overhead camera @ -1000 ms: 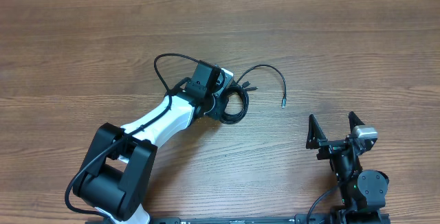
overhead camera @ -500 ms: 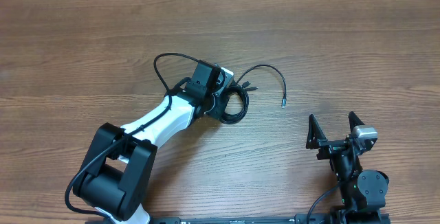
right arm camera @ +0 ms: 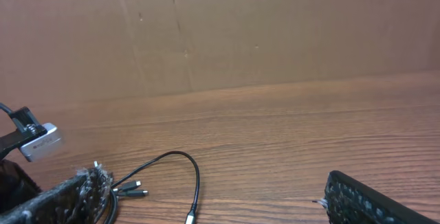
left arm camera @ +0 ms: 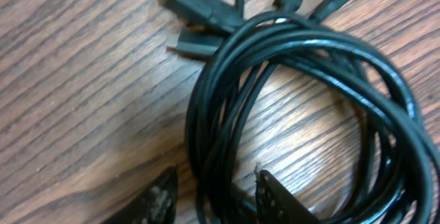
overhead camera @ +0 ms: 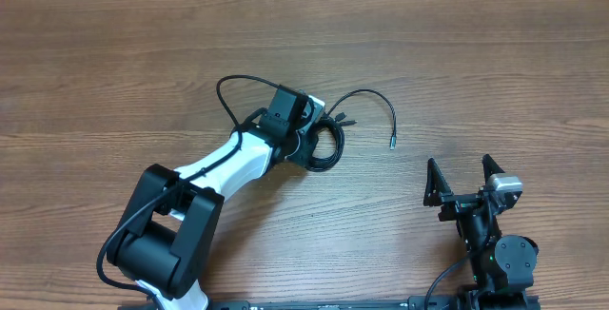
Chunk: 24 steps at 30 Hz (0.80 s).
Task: Untangle cables
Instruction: 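Close the left gripper on the cable coil and lift slightly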
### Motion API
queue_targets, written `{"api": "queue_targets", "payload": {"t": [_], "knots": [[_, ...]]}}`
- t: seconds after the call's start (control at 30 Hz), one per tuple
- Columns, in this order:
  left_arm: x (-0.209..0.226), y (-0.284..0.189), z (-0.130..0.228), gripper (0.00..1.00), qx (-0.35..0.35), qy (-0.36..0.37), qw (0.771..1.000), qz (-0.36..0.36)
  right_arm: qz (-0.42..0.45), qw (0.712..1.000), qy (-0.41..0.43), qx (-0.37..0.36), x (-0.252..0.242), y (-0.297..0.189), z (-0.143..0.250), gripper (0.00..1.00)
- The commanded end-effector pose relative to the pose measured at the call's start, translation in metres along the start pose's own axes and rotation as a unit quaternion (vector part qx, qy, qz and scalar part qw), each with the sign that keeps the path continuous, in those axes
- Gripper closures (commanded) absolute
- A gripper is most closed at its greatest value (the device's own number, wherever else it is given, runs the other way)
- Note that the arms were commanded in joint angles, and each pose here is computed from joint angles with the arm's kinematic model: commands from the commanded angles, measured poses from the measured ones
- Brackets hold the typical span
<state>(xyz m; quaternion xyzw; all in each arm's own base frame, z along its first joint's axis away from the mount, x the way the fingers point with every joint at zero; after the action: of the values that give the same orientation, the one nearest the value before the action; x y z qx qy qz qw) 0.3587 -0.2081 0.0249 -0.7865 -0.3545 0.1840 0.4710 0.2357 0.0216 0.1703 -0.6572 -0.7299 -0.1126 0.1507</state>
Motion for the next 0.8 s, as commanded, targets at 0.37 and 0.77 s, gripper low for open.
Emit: {"api": "queue_targets", "payload": {"t": [0.37, 0.77], "knots": [[-0.0071, 0.0012, -0.0040, 0.68, 0.000, -0.016, 1.000, 0.010, 0.004, 1.000, 0.000, 0.000, -0.0021, 0.0007, 0.0027, 0.00], [-0.0061, 0.0018, -0.0023, 0.65, 0.003, -0.016, 1.000, 0.007, 0.004, 1.000, 0.000, 0.000, -0.0021, 0.0006, 0.0026, 0.00]]}}
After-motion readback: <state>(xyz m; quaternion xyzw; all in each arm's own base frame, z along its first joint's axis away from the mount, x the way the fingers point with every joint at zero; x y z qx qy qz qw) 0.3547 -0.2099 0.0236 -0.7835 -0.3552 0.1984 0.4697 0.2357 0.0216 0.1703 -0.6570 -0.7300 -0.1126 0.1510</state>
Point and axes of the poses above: each gripper's point midway between its finger pads, its own y axis out along the fingers, its own x axis along the line the jaws close on, z = x × y, the point moved 1 cm from there along -y, back along the fingers, and after that the axes turned 13 degrees about y, right-handed, at the moved point
